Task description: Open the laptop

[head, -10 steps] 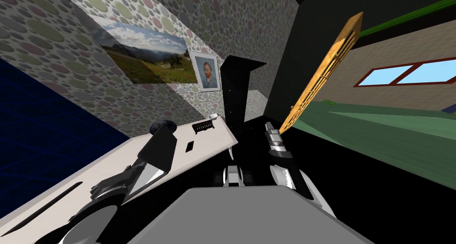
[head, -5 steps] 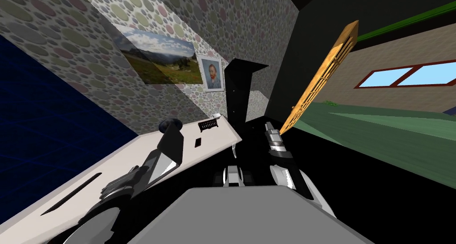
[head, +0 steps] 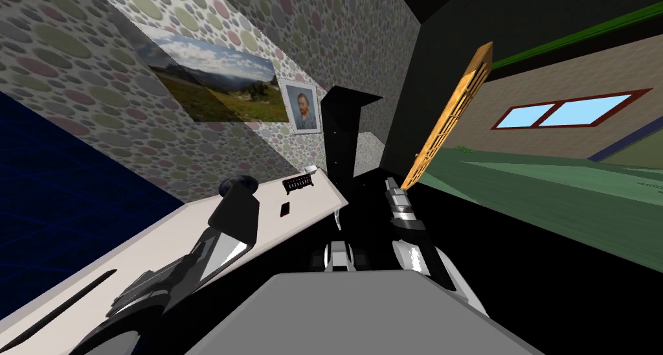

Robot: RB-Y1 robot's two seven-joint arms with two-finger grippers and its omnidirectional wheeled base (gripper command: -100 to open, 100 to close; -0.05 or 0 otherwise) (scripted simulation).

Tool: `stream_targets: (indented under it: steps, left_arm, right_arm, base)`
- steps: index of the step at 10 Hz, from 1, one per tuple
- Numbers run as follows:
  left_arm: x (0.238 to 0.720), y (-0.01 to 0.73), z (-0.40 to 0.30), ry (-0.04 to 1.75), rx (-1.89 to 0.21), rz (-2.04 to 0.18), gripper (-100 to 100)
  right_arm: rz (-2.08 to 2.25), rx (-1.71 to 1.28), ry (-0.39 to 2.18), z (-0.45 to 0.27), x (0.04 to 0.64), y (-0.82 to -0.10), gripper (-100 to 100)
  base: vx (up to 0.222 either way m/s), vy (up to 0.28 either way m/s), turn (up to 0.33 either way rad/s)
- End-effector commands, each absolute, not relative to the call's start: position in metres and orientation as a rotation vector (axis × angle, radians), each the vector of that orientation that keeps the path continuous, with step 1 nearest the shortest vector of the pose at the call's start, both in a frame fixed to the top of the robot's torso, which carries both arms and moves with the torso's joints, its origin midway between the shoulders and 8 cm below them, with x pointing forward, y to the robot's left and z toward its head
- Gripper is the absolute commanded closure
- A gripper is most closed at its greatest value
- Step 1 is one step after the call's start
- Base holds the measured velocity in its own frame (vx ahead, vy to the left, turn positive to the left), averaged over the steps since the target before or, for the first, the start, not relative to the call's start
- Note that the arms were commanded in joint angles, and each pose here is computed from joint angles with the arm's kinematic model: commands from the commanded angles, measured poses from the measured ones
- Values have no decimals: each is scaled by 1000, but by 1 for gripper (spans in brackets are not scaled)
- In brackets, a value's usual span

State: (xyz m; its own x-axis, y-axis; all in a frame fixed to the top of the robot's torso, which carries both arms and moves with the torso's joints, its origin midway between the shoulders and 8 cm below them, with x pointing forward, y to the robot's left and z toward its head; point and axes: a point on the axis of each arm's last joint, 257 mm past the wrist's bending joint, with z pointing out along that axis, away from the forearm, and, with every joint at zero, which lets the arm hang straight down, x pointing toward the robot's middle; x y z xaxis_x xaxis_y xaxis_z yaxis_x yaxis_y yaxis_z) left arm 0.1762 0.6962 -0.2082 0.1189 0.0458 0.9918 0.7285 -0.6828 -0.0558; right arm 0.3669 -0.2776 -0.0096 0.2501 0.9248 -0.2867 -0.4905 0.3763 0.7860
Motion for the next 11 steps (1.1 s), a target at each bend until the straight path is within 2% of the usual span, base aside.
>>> stream_targets:
  steps: [1,3,11]
  left_arm:
    - [143,709,-204,-784,-1858,-1575,-100]
    - [143,709,-204,-784,-1858,-1575,-100]
    - [59,737,-183,-864,-1867,-1467,-100]
  right_arm:
    - [1054,627,835,-10,367,-278,0]
    - [1054,627,835,-10,367,-278,0]
    - [1054,627,835,-10,367,-278,0]
  base:
    - [56,-93,-163]
    - [23,-36,-19]
    - [40,-60,-117]
